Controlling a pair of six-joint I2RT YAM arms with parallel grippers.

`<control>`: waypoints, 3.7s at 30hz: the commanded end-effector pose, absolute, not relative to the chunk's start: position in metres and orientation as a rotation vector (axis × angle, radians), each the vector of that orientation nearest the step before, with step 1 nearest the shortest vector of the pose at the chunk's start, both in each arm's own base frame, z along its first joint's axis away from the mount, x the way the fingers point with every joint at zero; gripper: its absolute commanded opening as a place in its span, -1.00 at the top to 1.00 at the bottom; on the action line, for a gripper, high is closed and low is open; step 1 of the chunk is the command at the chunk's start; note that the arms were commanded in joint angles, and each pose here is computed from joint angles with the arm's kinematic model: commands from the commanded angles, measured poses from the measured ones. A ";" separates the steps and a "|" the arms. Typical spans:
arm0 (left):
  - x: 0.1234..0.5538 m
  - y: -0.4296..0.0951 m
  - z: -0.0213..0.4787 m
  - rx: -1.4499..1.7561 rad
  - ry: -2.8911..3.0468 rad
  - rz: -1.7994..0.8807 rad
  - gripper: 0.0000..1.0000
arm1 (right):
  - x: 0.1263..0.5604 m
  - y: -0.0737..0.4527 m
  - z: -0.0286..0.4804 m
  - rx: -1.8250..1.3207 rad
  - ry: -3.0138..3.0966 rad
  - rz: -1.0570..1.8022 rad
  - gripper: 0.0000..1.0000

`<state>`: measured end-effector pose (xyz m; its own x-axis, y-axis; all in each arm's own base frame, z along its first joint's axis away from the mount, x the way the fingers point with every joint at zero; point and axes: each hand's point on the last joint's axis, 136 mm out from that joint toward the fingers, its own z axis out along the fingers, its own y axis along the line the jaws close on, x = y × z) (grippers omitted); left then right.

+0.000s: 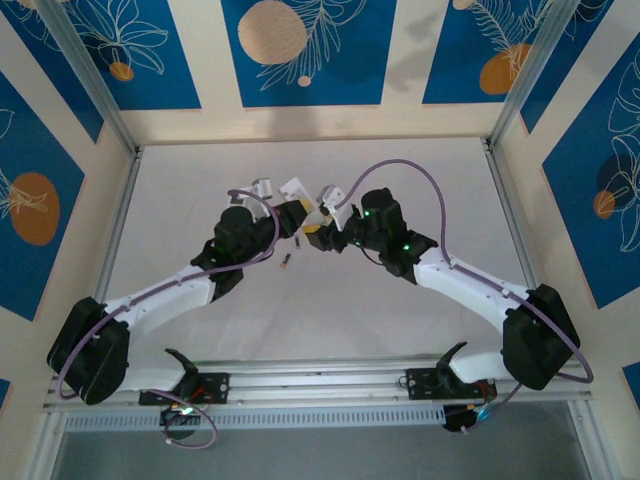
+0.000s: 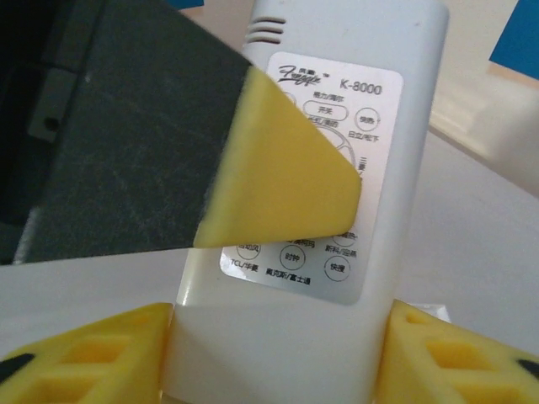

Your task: Load the batteries into the remote control

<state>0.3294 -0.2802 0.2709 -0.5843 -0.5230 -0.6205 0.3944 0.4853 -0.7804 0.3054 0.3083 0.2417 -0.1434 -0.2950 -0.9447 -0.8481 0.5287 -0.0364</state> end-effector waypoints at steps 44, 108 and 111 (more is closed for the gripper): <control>0.292 -0.147 0.230 0.040 1.967 -0.355 -0.97 | 0.349 0.313 0.106 -0.574 2.713 0.665 -0.31; 0.279 -0.252 0.174 0.502 2.214 -0.898 -1.00 | 0.251 0.212 0.046 0.155 2.891 0.233 0.79; 0.279 -0.251 0.171 0.490 2.220 -0.900 -1.00 | 0.249 0.208 0.036 0.169 2.899 0.202 0.78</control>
<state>0.2771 -0.2455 0.1615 -0.7098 0.0941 -0.6981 0.5387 0.7111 -0.4518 0.2518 0.2163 0.0474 -0.9686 0.1116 -0.2223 0.0692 0.9793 0.1900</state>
